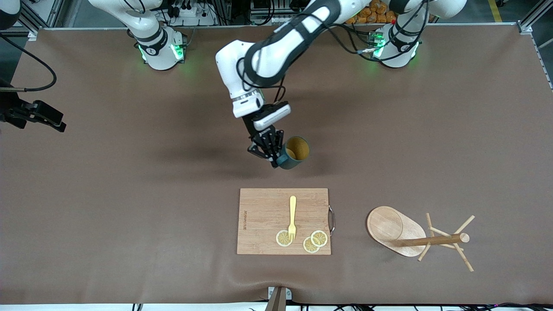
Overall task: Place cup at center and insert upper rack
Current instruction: 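Lift the mug with the left gripper and carry it to the stand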
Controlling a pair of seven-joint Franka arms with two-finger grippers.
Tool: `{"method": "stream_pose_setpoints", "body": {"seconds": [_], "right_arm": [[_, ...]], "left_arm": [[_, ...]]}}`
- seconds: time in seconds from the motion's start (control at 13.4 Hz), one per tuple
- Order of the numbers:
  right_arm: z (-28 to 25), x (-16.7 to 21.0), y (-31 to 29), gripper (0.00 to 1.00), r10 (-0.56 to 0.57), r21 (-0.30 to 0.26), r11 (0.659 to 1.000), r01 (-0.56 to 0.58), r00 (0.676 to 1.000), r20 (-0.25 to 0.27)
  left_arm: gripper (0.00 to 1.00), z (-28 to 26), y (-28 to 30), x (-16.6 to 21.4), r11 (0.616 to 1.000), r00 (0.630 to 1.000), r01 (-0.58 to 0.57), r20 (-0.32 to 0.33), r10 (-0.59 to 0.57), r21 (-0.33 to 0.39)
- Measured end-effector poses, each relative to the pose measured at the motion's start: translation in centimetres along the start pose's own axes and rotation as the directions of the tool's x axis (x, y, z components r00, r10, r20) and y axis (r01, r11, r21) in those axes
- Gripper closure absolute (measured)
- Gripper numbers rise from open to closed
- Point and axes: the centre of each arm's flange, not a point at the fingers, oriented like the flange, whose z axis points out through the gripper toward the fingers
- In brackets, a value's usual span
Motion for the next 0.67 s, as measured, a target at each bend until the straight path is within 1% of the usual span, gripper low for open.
{"method": "stream_pose_setpoints", "body": {"seconds": [0.15,0.3,0.52,0.67], "right_arm": [[0.0,0.0,0.0,0.00,0.000,0.000,1.000,0.000,1.000,0.000],[0.0,0.0,-0.1,0.00,-0.001,0.000,1.000,0.001,1.000,0.000],[0.0,0.0,-0.1,0.00,-0.002,0.000,1.000,0.002,1.000,0.000],[0.0,-0.1,-0.1,0.00,-0.002,0.000,1.000,0.002,1.000,0.005]], "left_arm": [[0.95,1.4,1.3,4.9,0.996,0.995,0.076,0.060,-0.078,0.038],[0.95,2.9,2.2,9.5,0.986,0.980,0.156,0.116,-0.163,0.062],[0.95,4.6,3.2,16.0,0.953,0.933,0.289,0.196,-0.302,0.094],[0.95,5.9,3.4,19.8,0.917,0.883,0.377,0.248,-0.399,0.130]]}}
